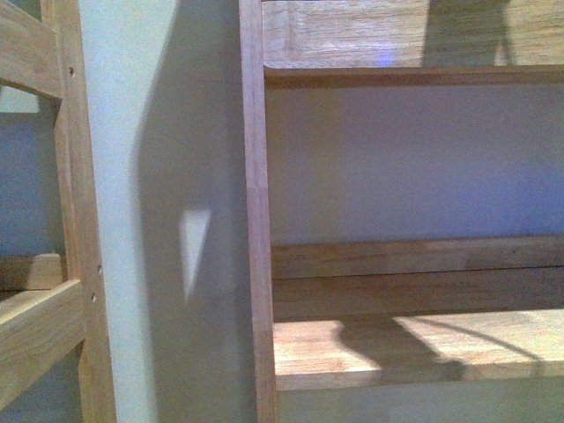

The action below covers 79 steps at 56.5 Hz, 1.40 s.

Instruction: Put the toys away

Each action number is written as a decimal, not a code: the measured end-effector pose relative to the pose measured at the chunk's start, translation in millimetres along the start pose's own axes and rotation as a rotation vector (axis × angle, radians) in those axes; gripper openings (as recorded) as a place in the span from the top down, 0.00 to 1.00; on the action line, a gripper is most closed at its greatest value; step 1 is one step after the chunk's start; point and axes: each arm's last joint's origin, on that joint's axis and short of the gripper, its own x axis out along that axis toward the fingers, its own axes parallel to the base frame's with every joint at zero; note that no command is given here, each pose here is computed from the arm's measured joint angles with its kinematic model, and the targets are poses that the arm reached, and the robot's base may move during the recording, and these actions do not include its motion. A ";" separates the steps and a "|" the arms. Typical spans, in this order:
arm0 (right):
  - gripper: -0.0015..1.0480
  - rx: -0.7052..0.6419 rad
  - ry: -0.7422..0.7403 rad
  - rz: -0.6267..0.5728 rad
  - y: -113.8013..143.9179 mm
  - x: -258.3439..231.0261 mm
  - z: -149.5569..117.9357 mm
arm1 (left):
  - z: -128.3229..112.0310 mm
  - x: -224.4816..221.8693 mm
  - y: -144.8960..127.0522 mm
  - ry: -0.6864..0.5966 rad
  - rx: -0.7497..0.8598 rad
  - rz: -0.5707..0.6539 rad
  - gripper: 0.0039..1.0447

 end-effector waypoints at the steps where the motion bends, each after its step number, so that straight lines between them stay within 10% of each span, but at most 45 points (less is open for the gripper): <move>1: 0.70 -0.002 0.002 0.001 0.4 0.0 -0.5 | 0.0 0.0 0.0 0.000 0.000 0.000 0.06; 29: 0.05 -0.059 -0.018 -0.003 -5.5 -1.5 -1.9 | 0.0 0.0 0.0 0.000 0.000 0.000 0.06; 55: 0.06 -0.201 -0.339 0.059 16.9 -54.2 35.4 | 0.0 0.0 0.0 0.000 0.000 0.000 0.06; 79: 0.06 -0.344 -0.554 -0.199 -24.5 -204.9 35.7 | 0.0 0.0 0.0 0.000 0.000 0.000 0.06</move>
